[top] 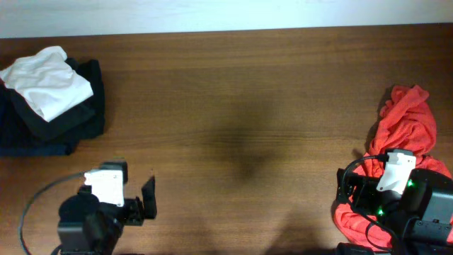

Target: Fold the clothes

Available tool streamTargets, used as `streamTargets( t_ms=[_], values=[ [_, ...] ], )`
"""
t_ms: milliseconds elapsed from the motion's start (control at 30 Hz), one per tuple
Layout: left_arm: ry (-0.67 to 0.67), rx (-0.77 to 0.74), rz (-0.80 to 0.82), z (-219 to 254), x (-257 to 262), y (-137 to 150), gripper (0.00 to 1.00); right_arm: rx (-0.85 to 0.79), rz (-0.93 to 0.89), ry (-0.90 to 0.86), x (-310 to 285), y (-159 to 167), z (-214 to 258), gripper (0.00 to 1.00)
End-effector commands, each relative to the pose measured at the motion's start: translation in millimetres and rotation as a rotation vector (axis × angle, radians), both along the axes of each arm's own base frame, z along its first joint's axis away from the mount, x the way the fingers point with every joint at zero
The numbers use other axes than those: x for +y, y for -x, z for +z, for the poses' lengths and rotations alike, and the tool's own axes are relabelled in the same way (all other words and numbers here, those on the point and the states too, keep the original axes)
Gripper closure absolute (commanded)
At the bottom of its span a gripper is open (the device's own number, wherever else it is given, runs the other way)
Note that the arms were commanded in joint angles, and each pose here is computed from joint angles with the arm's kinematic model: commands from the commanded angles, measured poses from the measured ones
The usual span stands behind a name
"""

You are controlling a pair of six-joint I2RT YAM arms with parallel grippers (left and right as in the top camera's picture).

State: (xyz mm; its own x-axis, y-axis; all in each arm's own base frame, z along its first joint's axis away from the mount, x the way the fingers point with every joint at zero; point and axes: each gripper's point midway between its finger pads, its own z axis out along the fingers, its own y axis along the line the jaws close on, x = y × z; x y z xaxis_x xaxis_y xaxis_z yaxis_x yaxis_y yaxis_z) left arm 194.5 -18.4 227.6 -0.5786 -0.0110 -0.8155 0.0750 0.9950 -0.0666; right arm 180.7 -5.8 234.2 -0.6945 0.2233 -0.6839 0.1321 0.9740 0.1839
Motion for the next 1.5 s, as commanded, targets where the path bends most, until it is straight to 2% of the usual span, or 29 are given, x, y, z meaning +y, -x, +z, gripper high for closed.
streamTargets(
  t_ms=[0, 100, 167, 367, 600, 767, 833, 933, 1467],
  values=[
    [0.005, 0.115, 0.010, -23, 1, 18, 0.01, -0.002, -0.016, 0.003, -2, 0, 0, 0.01],
    [0.003, 0.189, 0.010, -37, 1, 30, 0.01, -0.039, 0.069, 0.018, 13, 5, 5, 0.01],
    [0.003, 0.189, 0.010, -37, 1, 30, 0.01, -0.077, 0.018, 0.095, 0, 13, 11, 0.01],
    [0.003, 0.189, 0.010, -37, 1, 30, 0.01, -0.198, 0.004, 0.113, 0, 33, 11, 0.01],
    [0.003, 0.189, 0.010, -37, 1, 30, 0.01, -0.692, 0.070, 0.158, 11, -22, 10, 0.01],
    [0.003, 0.189, 0.010, -37, 1, 30, 0.01, -0.889, 0.048, 0.171, 10, -58, -11, 0.01],
    [0.003, 0.189, 0.010, -37, 1, 30, 0.01, -0.881, 0.045, 0.172, 9, -65, -36, 0.01],
    [0.003, 0.189, 0.010, -37, 1, 30, 0.01, -0.710, 0.045, 0.168, 7, -65, -78, 0.01],
    [0.003, 0.189, 0.010, -37, 1, 30, 0.01, -0.708, 0.043, 0.169, 6, -65, -79, 0.01]
  ],
)
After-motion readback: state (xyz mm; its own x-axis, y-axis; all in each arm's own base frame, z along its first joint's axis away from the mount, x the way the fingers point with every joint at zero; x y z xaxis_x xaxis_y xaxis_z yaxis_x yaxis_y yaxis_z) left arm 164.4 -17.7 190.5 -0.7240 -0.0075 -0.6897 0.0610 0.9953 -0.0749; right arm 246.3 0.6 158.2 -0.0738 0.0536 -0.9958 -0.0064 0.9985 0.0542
